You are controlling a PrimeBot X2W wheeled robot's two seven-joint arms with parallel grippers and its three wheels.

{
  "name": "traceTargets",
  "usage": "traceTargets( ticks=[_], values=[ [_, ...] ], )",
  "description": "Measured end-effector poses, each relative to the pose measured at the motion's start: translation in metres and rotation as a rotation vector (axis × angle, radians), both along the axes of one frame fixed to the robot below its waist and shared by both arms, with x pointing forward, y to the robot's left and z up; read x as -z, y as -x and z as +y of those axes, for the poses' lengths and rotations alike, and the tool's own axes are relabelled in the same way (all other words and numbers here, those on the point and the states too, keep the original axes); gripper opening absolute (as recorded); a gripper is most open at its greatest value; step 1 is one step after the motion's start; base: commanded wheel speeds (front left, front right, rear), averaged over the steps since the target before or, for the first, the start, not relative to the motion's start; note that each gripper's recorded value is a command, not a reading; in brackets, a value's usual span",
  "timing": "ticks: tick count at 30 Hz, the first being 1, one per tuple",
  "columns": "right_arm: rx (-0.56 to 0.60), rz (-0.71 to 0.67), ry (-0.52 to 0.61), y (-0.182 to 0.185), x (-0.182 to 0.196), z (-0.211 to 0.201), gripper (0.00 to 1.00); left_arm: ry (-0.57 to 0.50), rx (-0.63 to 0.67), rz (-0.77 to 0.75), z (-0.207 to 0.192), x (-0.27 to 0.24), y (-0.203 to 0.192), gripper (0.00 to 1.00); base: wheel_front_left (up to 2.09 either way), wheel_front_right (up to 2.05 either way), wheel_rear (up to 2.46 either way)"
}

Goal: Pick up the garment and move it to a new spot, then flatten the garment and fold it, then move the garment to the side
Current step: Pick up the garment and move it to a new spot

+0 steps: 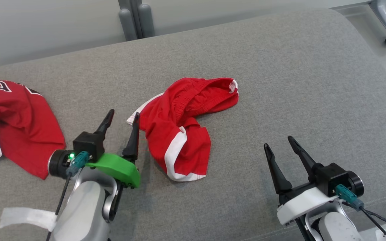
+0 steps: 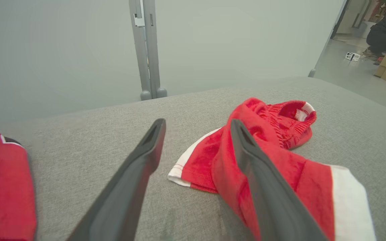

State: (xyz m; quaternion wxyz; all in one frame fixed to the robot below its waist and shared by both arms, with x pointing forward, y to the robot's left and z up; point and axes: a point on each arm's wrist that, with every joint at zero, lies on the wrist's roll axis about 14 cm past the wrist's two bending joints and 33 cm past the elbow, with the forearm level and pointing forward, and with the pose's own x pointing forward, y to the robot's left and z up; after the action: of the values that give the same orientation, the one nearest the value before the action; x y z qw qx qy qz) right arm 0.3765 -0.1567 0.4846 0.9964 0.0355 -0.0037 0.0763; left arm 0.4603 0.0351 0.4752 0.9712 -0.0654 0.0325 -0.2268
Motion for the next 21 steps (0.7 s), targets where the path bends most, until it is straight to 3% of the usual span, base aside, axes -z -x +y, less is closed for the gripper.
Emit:
traceTargets(
  ticks=[10, 21],
  values=[
    [-0.004, -0.025, 0.008, 0.003, -0.007, 0.002, 1.00, -0.013, -0.162, -0.042, 0.057, -0.007, 0.018, 1.00, 0.00, 0.00, 0.00],
    [-0.011, -0.059, 0.008, 0.016, -0.018, 0.006, 1.00, -0.068, -0.295, -0.010, 0.099, 0.009, 0.072, 1.00, 0.00, 0.00, 0.00]
  ],
)
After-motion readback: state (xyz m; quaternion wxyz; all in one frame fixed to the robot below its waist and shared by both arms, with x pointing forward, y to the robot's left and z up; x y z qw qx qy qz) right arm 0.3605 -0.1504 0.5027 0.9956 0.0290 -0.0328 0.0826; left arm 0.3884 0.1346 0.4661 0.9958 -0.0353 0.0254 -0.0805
